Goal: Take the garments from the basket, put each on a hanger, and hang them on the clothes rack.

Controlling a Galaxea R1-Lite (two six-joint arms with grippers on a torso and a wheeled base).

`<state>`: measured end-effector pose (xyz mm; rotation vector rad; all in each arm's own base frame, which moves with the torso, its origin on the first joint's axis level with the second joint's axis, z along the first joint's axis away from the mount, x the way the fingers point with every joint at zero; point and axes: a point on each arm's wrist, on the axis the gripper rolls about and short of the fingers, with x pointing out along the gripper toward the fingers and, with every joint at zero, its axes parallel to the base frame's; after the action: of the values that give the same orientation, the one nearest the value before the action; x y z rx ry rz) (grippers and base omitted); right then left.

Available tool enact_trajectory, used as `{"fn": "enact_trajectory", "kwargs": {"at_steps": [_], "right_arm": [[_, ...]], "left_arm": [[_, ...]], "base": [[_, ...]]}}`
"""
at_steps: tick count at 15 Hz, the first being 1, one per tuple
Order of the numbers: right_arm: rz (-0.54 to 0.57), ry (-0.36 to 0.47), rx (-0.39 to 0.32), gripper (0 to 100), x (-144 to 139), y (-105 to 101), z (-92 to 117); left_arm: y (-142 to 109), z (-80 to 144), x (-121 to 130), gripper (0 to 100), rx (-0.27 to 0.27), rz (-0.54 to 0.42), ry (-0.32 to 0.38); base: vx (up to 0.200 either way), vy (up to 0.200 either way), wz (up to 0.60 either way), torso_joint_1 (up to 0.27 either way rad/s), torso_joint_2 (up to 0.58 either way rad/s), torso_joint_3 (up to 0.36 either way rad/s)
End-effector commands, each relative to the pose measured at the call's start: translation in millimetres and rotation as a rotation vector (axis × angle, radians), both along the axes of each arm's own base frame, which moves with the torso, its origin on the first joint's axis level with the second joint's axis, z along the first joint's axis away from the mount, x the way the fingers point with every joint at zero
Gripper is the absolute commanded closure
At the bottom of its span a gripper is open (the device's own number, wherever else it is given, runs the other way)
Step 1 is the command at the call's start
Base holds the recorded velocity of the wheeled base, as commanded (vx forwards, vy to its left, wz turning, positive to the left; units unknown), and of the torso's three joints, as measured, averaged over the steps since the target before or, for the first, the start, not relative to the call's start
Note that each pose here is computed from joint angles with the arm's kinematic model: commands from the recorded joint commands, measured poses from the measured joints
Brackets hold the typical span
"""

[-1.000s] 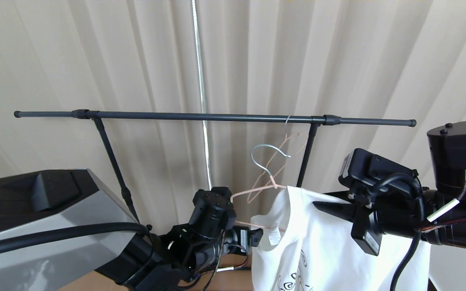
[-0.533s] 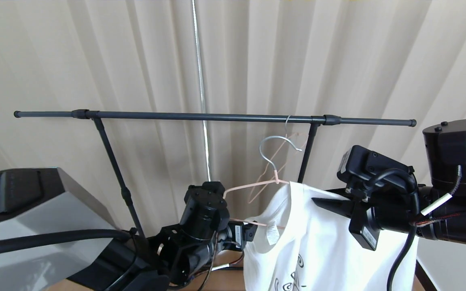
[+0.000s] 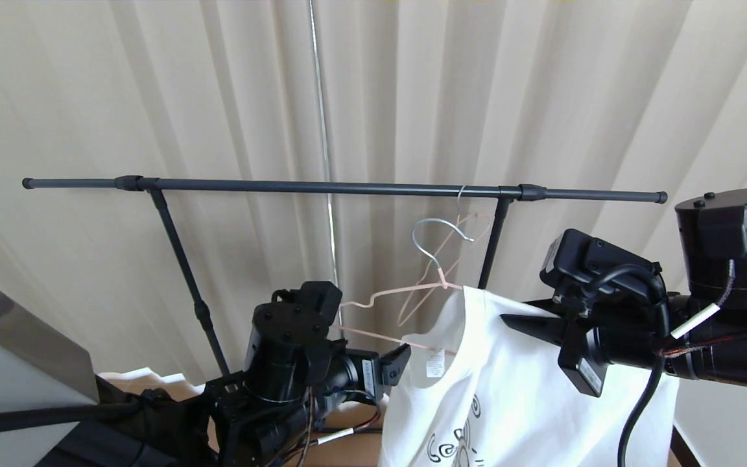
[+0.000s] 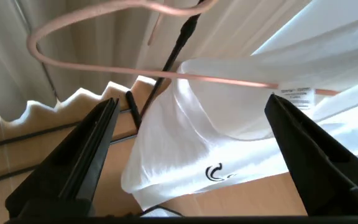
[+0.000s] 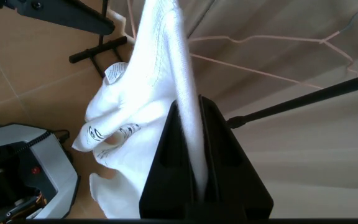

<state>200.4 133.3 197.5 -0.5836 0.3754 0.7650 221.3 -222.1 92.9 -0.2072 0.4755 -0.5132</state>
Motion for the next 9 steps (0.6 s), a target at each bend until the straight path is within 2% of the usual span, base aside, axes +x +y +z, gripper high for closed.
{"fn": "enact_trajectory", "kwargs": {"at_steps": [1, 3, 4, 5, 6, 9], "right_arm": [[0.0, -0.003, 0.003, 100, -0.6, -0.2, 1.0], [-0.015, -0.006, 0.036, 100, 0.6, 0.6, 4.2], [-0.026, -0.012, 0.06, 100, 1.2, 0.9, 6.2], [-0.032, -0.023, 0.081, 100, 1.3, 1.0, 8.3], [-0.033, -0.038, 0.101, 100, -1.5, -0.3, 11.4], [-0.026, -0.071, 0.131, 100, -10.3, -4.8, 20.4]], "left_arm": [[3.2, -2.4, -5.7, 0, 0.009, -0.01, -0.002], [9.3, -9.5, -14.5, 0, -0.008, -0.046, -0.002], [13.3, -10.5, -15.4, 0, -0.042, -0.076, 0.006], [16.7, -13.2, -16.5, 0, -0.081, -0.076, 0.043], [17.5, -14.4, -16.8, 0, -0.127, -0.053, 0.085], [17.2, -18.6, -13.3, 0, -0.192, -0.005, 0.148]], "base": [[0.0, 0.0, 0.0, 0.0, 0.0, 0.0], [0.0, 0.0, 0.0, 0.0, 0.0, 0.0], [0.0, 0.0, 0.0, 0.0, 0.0, 0.0], [0.0, 0.0, 0.0, 0.0, 0.0, 0.0], [0.0, 0.0, 0.0, 0.0, 0.0, 0.0], [0.0, 0.0, 0.0, 0.0, 0.0, 0.0]]}}
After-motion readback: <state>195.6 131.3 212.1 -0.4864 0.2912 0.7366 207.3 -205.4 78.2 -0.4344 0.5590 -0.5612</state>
